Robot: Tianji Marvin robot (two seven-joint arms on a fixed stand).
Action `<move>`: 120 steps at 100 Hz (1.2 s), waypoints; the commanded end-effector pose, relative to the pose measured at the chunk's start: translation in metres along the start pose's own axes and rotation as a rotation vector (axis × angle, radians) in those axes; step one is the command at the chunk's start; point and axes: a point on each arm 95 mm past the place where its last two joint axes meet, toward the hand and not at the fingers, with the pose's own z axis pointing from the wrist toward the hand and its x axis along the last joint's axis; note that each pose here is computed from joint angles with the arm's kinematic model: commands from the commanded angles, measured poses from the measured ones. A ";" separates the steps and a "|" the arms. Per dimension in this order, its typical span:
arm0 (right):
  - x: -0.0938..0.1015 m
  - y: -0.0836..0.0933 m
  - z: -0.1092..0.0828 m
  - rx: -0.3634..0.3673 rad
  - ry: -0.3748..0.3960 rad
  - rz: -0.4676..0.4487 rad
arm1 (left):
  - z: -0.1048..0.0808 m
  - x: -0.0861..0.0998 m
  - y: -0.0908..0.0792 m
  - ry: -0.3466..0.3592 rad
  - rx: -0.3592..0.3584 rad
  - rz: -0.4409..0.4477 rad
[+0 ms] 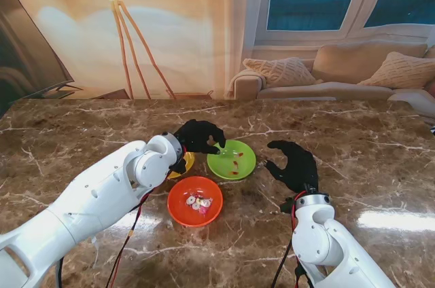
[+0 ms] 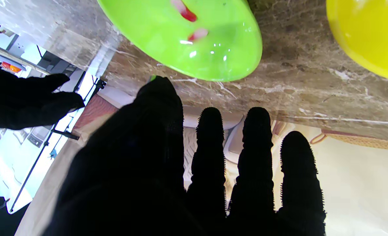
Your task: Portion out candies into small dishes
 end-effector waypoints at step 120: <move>0.004 -0.011 -0.003 0.047 0.001 -0.012 | -0.214 -0.150 -0.036 -0.494 -0.154 0.263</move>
